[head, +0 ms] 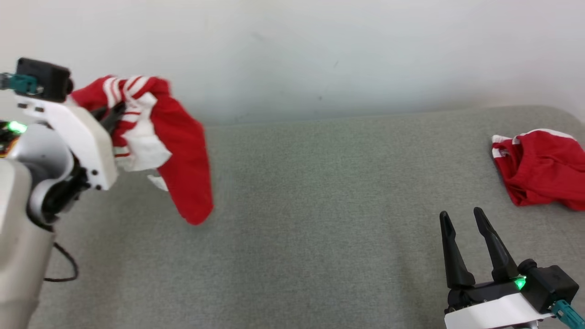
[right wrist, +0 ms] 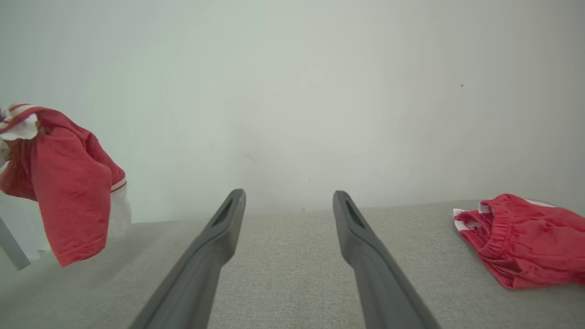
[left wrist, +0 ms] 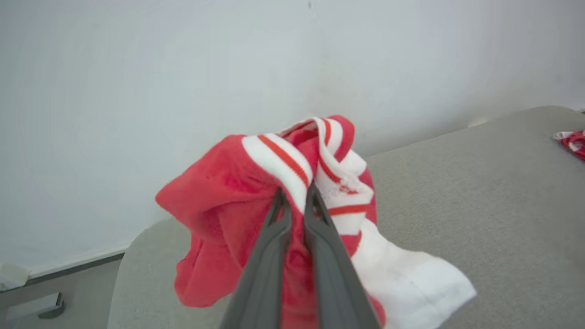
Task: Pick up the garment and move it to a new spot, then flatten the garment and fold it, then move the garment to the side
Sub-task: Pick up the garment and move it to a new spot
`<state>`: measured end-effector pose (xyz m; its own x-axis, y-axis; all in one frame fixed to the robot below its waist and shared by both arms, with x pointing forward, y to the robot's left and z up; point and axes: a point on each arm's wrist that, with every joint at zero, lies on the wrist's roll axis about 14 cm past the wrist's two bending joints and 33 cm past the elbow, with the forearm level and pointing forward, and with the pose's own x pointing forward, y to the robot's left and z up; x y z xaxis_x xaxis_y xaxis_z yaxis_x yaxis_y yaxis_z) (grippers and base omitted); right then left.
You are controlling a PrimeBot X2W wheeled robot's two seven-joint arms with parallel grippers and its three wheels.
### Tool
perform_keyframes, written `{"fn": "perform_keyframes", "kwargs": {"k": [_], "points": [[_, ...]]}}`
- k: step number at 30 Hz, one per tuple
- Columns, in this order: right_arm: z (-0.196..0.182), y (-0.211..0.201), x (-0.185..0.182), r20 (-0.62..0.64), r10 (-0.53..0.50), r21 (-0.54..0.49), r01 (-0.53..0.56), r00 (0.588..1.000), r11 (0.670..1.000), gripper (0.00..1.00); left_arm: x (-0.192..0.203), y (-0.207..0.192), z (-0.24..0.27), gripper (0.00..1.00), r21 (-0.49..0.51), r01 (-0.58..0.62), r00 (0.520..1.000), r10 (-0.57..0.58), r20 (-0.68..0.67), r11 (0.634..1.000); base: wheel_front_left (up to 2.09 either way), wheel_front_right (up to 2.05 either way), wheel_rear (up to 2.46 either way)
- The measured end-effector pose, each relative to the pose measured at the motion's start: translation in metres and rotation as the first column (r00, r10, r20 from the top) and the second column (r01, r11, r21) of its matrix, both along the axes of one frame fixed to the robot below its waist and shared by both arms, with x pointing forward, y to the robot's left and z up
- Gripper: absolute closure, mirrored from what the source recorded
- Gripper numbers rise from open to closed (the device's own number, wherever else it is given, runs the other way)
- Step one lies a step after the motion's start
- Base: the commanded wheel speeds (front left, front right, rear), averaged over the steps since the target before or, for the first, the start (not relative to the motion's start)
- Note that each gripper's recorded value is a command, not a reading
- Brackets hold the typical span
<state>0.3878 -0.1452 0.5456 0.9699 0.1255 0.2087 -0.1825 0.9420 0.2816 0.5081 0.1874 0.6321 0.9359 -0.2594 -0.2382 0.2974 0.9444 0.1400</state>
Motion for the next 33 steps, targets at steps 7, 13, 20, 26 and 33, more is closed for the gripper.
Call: {"fn": "perform_keyframes", "kwargs": {"k": [7, 13, 20, 26, 33], "points": [[0.01, -0.034, -0.015, 0.032, -0.1, -0.001, 0.1, 0.994, 0.995, 0.0, -0.029, -0.103, 0.032, 1.0, -0.021, 0.289, 0.951, -0.284, 0.124, 0.957, 0.0, 0.0, 0.0], [0.01, -0.068, -0.028, 0.033, -0.203, -0.025, 0.204, 0.979, 0.979, 0.0, -0.054, -0.173, 0.015, 1.0, -0.108, 0.461, 0.884, -0.446, 0.143, 0.881, 0.0, 0.0, 0.0], [0.004, -0.085, -0.038, 0.015, -0.259, -0.048, 0.26, 0.966, 0.964, 0.0, -0.069, -0.219, -0.048, 1.0, -0.174, 0.517, 0.856, -0.508, 0.095, 0.838, 0.0, 0.0, 0.0], [-0.003, -0.075, -0.035, -0.008, -0.23, -0.058, 0.229, 0.973, 0.972, 0.0, -0.086, -0.242, -0.13, 1.0, -0.202, 0.505, 0.851, -0.523, -0.048, 0.839, 0.0, 0.0, 0.0], [-0.005, -0.062, -0.028, -0.015, -0.188, -0.059, 0.187, 0.982, 0.981, 0.0, -0.091, -0.246, -0.154, 0.0, -0.261, 0.463, 0.869, -0.491, -0.054, 0.847, 0.0, 0.0, 0.0]]}}
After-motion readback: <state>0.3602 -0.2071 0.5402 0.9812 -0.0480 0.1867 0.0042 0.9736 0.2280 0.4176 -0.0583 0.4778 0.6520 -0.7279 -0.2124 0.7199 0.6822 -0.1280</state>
